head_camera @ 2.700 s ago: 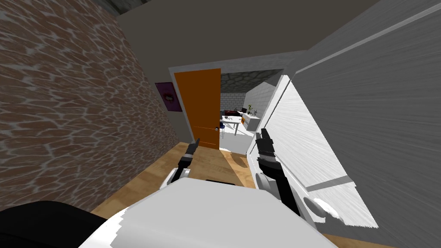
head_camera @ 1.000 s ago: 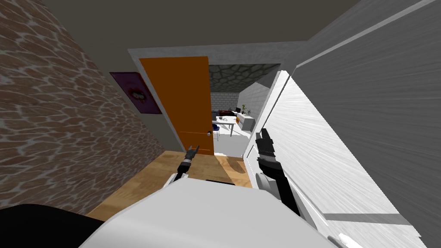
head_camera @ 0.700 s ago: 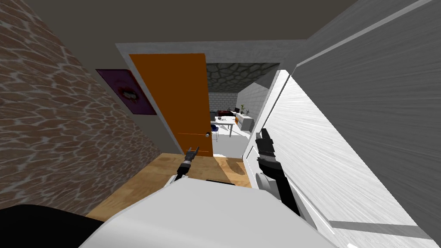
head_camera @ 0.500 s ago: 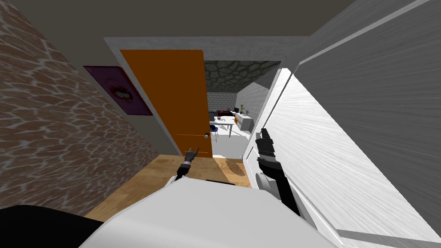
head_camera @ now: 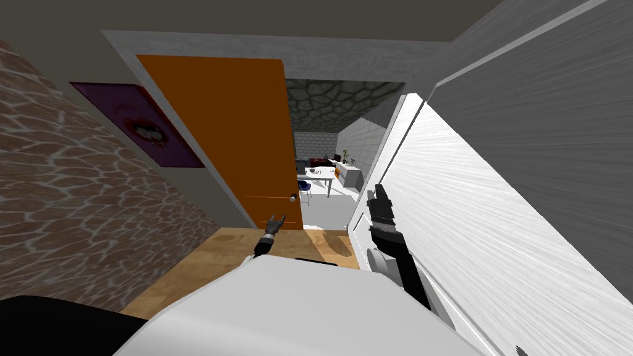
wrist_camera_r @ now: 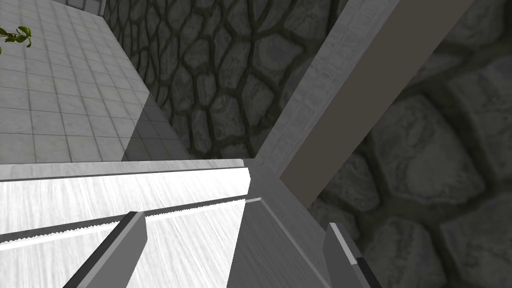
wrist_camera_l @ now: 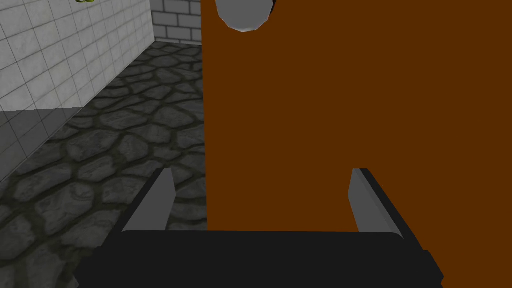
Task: Pull the door open
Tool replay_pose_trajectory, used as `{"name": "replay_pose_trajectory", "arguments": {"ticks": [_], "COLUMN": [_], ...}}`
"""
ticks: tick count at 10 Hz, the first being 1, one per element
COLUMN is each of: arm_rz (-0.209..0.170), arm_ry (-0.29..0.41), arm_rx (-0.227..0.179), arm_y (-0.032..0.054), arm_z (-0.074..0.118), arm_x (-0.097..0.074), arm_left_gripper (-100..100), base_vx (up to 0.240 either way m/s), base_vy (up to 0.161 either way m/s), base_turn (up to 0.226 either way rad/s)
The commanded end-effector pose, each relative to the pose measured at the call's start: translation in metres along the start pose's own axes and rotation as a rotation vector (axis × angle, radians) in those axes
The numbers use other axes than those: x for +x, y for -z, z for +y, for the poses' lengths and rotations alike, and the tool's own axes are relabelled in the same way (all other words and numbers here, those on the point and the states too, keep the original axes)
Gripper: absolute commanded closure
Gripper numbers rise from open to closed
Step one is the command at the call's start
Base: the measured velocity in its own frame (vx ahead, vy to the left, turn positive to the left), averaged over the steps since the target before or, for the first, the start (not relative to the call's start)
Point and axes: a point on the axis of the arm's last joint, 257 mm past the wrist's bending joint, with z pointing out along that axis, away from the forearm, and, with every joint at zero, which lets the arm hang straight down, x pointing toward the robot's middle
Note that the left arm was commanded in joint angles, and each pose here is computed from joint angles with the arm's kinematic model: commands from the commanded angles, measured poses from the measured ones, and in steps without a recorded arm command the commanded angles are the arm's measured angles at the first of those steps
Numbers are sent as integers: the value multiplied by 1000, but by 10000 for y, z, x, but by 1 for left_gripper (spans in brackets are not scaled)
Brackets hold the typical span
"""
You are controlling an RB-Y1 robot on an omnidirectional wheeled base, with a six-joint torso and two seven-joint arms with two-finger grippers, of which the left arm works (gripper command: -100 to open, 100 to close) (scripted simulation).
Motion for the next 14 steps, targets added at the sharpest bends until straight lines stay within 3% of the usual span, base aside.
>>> {"name": "replay_pose_trajectory", "arguments": {"ticks": [1, 7, 8, 9, 14], "arm_rz": [13, 85, 79, 81, 84], "arm_ry": [-19, -103, -95, -100, -102], "arm_rx": [-6, -32, -30, -46, -90], "arm_y": [37, 200, 187, 225, 331], "arm_z": [25, 59, 59, 203, 554], "arm_x": [76, 456, 419, 417, 392], "arm_left_gripper": [-100, -100, -100, -100, -100], "base_vx": [87, 136, 58, 128, 194], "base_vy": [5, 5, 13, -13, -9], "base_turn": [-50, -70, -9, -113, -91]}}
